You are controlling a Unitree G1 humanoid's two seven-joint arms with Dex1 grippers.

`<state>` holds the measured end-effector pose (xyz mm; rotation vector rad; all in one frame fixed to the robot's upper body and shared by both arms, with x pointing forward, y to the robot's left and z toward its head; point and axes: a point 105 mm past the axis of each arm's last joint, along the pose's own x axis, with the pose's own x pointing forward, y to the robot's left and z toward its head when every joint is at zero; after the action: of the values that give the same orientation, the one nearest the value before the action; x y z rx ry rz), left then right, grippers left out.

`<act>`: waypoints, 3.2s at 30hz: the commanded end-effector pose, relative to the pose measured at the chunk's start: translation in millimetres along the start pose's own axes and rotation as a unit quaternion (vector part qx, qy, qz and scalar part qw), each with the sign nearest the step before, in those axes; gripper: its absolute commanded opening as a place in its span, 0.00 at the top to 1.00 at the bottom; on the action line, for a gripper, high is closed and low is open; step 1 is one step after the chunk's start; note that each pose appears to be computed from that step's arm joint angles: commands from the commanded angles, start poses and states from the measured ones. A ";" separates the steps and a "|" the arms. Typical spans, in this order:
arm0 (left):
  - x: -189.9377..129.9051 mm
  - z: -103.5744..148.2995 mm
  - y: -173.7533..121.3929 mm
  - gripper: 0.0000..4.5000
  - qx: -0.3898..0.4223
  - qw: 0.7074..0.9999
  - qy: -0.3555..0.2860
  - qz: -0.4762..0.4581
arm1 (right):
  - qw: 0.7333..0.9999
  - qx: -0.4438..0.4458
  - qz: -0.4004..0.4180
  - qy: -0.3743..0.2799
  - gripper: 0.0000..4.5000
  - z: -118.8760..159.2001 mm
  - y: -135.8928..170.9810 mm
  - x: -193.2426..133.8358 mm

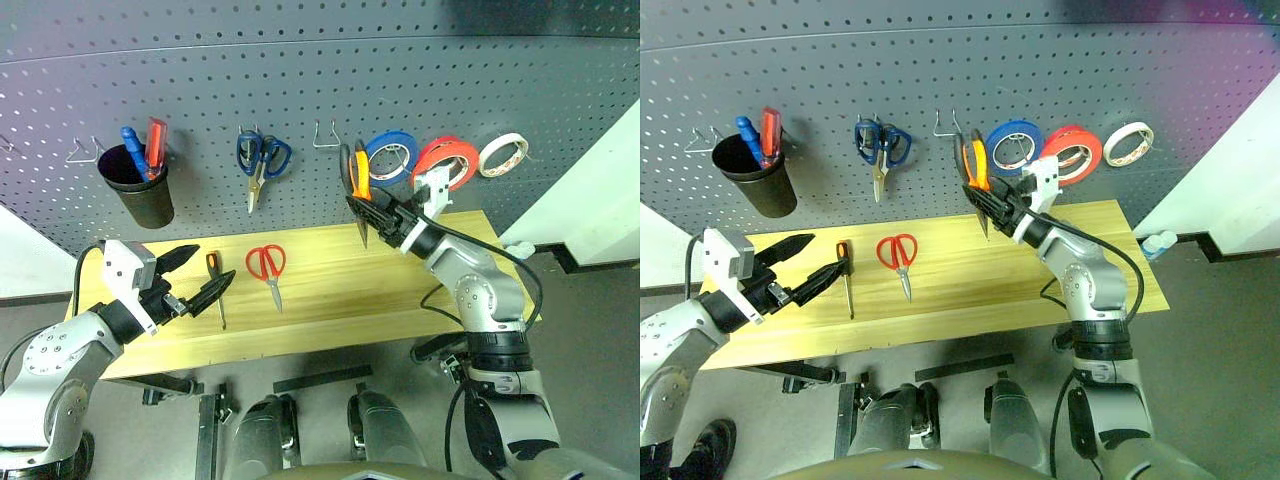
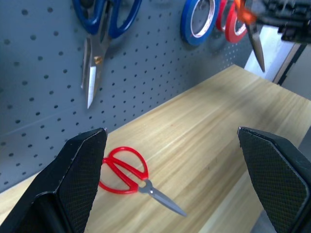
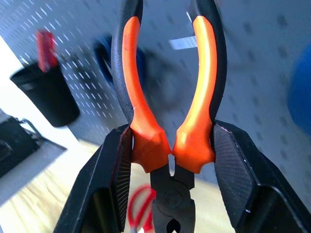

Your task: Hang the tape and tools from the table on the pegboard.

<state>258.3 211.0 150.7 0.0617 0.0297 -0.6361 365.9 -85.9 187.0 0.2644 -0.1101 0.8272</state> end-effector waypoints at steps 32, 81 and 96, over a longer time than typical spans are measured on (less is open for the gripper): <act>-6.8 8.0 -13.5 0.00 0.008 1.000 -0.016 0.007 | 0.987 -0.066 0.001 -0.148 0.54 59.4 12.3 88.6; -31.3 15.5 -26.6 0.00 -0.007 0.999 0.011 -0.042 | 0.945 -0.151 -0.126 -0.261 0.54 83.4 19.6 116.0; -37.0 17.8 -32.5 0.00 -0.012 0.999 0.018 -0.033 | 0.938 -0.177 -0.138 -0.266 0.54 80.2 26.6 119.0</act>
<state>212.9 207.5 156.7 0.0196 0.1093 -0.6949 435.5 -14.7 260.7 0.1634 -0.6016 0.4088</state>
